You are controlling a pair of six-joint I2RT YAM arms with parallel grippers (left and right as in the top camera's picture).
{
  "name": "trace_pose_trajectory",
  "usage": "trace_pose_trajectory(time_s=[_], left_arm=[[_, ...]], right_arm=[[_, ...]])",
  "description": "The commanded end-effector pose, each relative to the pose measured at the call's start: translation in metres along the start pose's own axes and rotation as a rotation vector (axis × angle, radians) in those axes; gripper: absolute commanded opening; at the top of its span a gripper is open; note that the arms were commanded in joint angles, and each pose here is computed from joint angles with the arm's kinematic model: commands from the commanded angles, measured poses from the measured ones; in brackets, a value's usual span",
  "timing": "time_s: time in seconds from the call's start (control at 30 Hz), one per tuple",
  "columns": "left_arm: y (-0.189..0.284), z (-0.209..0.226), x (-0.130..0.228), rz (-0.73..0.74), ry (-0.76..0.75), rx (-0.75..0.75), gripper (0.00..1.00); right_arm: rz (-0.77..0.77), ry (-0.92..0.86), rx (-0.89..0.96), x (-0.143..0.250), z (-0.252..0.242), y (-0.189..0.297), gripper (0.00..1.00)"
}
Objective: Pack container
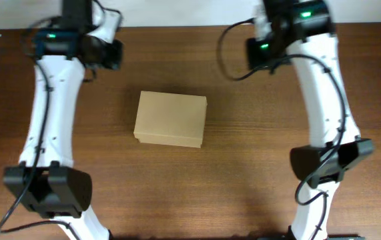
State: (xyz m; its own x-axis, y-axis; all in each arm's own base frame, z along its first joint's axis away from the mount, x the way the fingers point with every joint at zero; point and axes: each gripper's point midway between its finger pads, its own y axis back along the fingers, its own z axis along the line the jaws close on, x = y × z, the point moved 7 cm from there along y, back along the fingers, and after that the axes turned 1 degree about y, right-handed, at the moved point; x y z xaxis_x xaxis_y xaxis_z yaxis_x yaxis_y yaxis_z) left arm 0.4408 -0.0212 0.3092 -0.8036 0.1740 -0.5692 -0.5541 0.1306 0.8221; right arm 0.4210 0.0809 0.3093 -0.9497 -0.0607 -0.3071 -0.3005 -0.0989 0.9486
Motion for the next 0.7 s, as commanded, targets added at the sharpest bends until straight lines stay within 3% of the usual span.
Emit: trace_pose_trajectory(time_s=[0.0, 0.17, 0.2, 0.23, 0.33, 0.37, 0.67], left_arm=[[0.021, 0.036, -0.002, -0.044, 0.066, -0.107, 0.28], [0.026, 0.069, 0.006, -0.047, 0.152, -0.154, 0.46], [0.028, 0.075, 0.007, -0.049, 0.161, -0.162, 0.57], [0.029, 0.079, 0.008, -0.050, 0.169, -0.168, 0.97], [0.030, 0.088, 0.011, -0.049, 0.186, -0.180, 1.00], [0.031, 0.089, 0.011, -0.049, 0.189, -0.183, 1.00], [0.031, 0.091, 0.012, -0.046, 0.192, -0.184, 1.00]], right_arm=[[-0.034, -0.134, 0.051, -0.003, -0.040, 0.012, 0.04], [-0.036, -0.205, 0.069, -0.002, -0.069, 0.015, 0.04], [-0.037, -0.212, 0.071, -0.002, -0.071, 0.015, 0.09], [-0.036, -0.217, 0.073, -0.002, -0.073, 0.015, 0.24], [-0.032, -0.220, 0.074, -0.001, -0.075, 0.015, 0.69], [-0.032, -0.220, 0.074, -0.001, -0.075, 0.015, 0.99], [-0.033, -0.220, 0.074, -0.001, -0.075, 0.015, 0.99]])
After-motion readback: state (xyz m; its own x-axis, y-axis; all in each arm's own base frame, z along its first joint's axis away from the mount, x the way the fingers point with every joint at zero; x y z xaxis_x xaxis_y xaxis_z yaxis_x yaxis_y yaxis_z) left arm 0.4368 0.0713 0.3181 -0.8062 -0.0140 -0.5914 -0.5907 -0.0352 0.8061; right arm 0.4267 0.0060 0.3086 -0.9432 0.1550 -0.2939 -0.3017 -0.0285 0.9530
